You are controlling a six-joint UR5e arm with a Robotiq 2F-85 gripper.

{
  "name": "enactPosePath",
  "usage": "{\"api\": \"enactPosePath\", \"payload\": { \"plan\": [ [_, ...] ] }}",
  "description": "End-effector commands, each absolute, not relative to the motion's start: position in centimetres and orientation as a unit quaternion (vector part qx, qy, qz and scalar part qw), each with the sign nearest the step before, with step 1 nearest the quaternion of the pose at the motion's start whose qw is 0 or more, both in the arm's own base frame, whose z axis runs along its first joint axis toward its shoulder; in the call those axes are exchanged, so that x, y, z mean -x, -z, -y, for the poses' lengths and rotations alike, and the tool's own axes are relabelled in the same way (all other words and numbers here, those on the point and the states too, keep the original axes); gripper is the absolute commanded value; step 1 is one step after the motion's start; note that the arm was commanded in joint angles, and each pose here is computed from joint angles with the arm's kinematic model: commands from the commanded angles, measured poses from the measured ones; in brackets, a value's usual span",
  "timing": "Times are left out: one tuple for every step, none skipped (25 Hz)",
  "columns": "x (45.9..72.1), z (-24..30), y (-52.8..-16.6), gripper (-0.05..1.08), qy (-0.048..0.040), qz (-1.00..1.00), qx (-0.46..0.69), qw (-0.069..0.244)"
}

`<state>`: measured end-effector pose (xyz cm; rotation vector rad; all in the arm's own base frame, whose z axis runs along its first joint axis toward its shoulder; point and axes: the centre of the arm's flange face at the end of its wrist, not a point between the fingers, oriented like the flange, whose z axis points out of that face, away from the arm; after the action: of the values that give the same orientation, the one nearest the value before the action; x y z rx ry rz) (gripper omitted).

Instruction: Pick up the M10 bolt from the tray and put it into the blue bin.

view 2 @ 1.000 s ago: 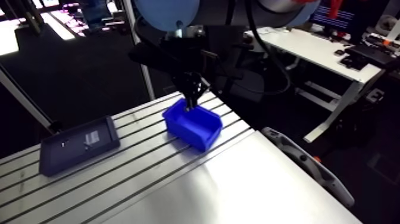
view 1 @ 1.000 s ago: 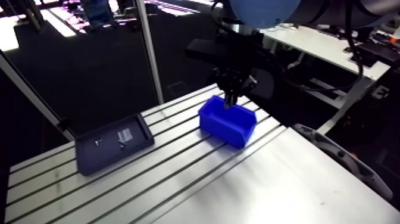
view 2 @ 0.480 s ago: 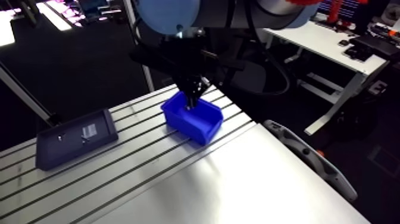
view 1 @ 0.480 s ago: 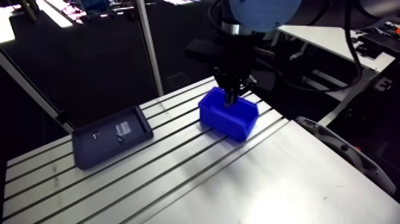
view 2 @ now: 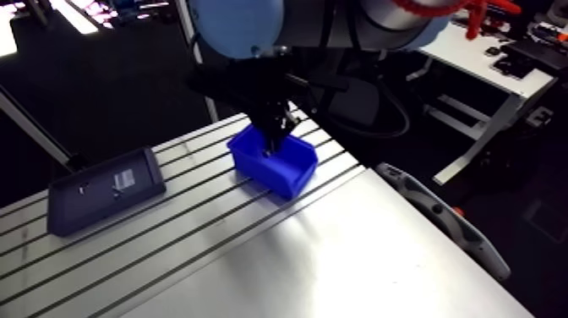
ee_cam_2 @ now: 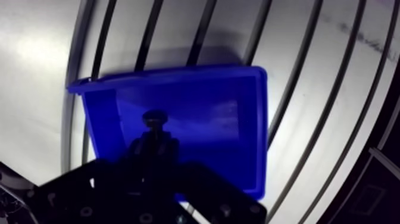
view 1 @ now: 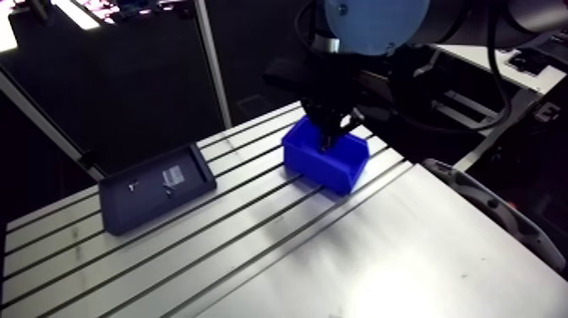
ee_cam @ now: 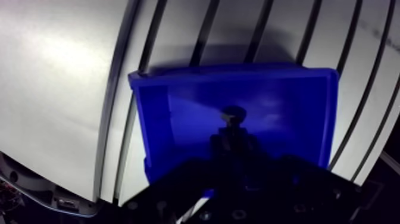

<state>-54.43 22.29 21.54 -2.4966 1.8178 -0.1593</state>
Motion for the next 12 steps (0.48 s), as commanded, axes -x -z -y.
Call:
{"api": "enactPosePath", "payload": {
  "plan": [
    [54.4, -22.3, -20.5, 1.01, 0.0597, -0.588, 0.806, 0.025],
    [54.4, -22.2, -20.2, 1.01, 0.0627, -0.588, 0.806, 0.025],
    [54.5, -22.2, -20.1, 1.01, 0.0635, -0.587, 0.807, 0.025],
    [54.4, -22.3, -19.9, 1.01, 0.0650, -0.588, 0.806, 0.025],
    [54.4, -22.3, -19.8, 1.01, 0.0658, -0.588, 0.806, 0.025],
    [54.5, -22.3, -19.7, 1.01, 0.0658, -0.588, 0.806, 0.025],
    [54.6, -22.4, -19.4, 1.01, 0.0642, -0.588, 0.806, 0.025],
    [54.7, -22.4, -19.1, 1.01, 0.0604, -0.587, 0.807, 0.025],
    [54.8, -22.4, -19.0, 1.01, 0.0574, -0.587, 0.807, 0.025],
    [54.9, -22.5, -18.9, 1.01, 0.0550, -0.587, 0.807, 0.025],
    [54.8, -22.5, -18.7, 1.01, 0.0558, -0.587, 0.807, 0.025],
    [54.8, -22.5, -18.7, 1.01, 0.0558, -0.587, 0.807, 0.025]
  ]
}}
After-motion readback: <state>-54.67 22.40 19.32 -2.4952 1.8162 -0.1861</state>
